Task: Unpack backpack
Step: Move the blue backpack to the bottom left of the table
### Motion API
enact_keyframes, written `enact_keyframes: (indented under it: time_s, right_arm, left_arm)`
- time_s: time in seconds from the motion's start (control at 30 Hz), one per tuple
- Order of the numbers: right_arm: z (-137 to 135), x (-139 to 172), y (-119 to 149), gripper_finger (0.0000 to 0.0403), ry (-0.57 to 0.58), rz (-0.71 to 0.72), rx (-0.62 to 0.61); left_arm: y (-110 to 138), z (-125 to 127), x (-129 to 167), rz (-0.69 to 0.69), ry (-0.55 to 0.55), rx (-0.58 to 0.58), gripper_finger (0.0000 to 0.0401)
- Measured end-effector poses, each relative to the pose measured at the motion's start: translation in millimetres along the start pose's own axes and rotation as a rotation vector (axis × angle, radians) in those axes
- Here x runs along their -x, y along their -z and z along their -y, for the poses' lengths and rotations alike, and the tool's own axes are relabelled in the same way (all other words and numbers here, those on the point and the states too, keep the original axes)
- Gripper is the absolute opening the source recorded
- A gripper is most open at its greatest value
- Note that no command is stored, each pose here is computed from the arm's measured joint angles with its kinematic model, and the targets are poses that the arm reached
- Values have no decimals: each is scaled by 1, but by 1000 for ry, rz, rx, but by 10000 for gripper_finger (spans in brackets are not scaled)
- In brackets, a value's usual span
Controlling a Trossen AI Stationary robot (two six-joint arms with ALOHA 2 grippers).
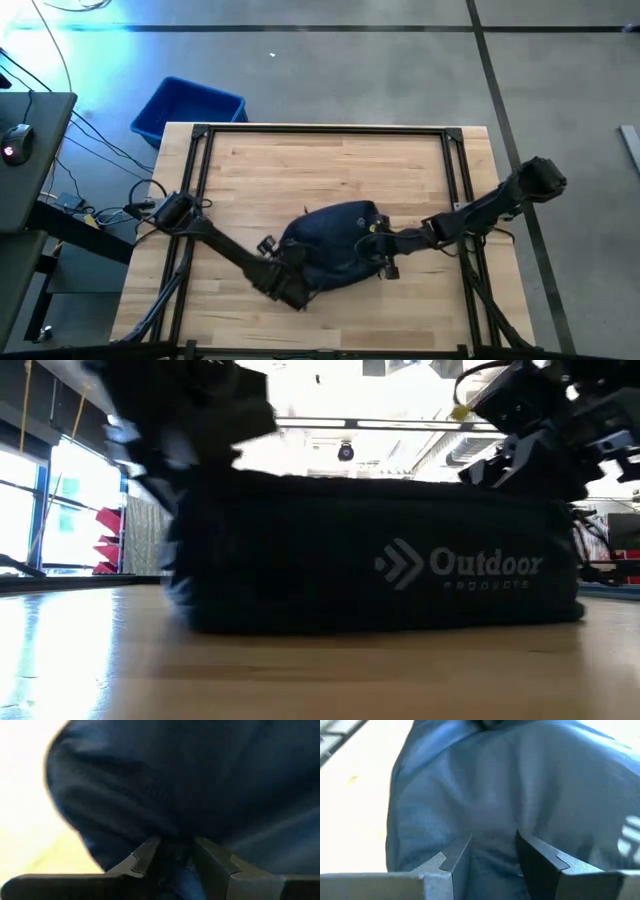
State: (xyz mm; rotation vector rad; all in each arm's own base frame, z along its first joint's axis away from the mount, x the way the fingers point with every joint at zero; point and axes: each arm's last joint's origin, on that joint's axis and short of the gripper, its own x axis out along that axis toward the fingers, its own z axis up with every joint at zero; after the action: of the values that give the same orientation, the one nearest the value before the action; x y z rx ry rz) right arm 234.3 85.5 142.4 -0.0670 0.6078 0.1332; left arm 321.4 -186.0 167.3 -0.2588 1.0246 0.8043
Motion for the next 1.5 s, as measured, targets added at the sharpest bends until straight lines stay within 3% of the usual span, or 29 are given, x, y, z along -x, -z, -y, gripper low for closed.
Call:
enact_keyframes:
  time_s: [0.27, 0.53, 0.63, 0.7, 0.87, 1.03, 1.13, 1.23, 1.4, 1.5]
  right_arm:
    - [-15, -66, -37, 124, -114, 0, 65]
    - [-59, -144, -105, 123, -267, 92, 88]
    - [-80, -164, -127, 123, -292, 117, 77]
    - [-93, -172, -140, 123, -297, 142, 111]
    - [-114, -161, -178, 123, -266, 244, 192]
    - [-101, -96, -209, 123, -190, 46, 289]
    - [-89, -59, -201, 123, -155, -127, 296]
    - [-72, -43, -175, 123, -106, -320, 214]
    - [-49, -68, -110, 123, 18, -370, 83]
    - [-39, -91, -83, 123, -2, -274, 21]
  left_arm:
    - [60, 8, 55, -28, 58, 69, 49]
    - [115, -31, 105, -100, -211, 139, 9]
    - [130, -41, 108, -104, -221, 100, 2]
    - [134, -44, 109, -104, -217, 143, 1]
    - [135, -42, 118, -172, -217, 161, 0]
    - [125, -32, 150, -206, -78, 161, 0]
    - [118, -26, 164, -154, 36, 185, 0]
    - [118, -19, 163, -74, 119, 191, 0]
    - [132, -17, 134, 8, 78, 219, 0]
    - [142, -15, 115, -42, 83, 261, 0]
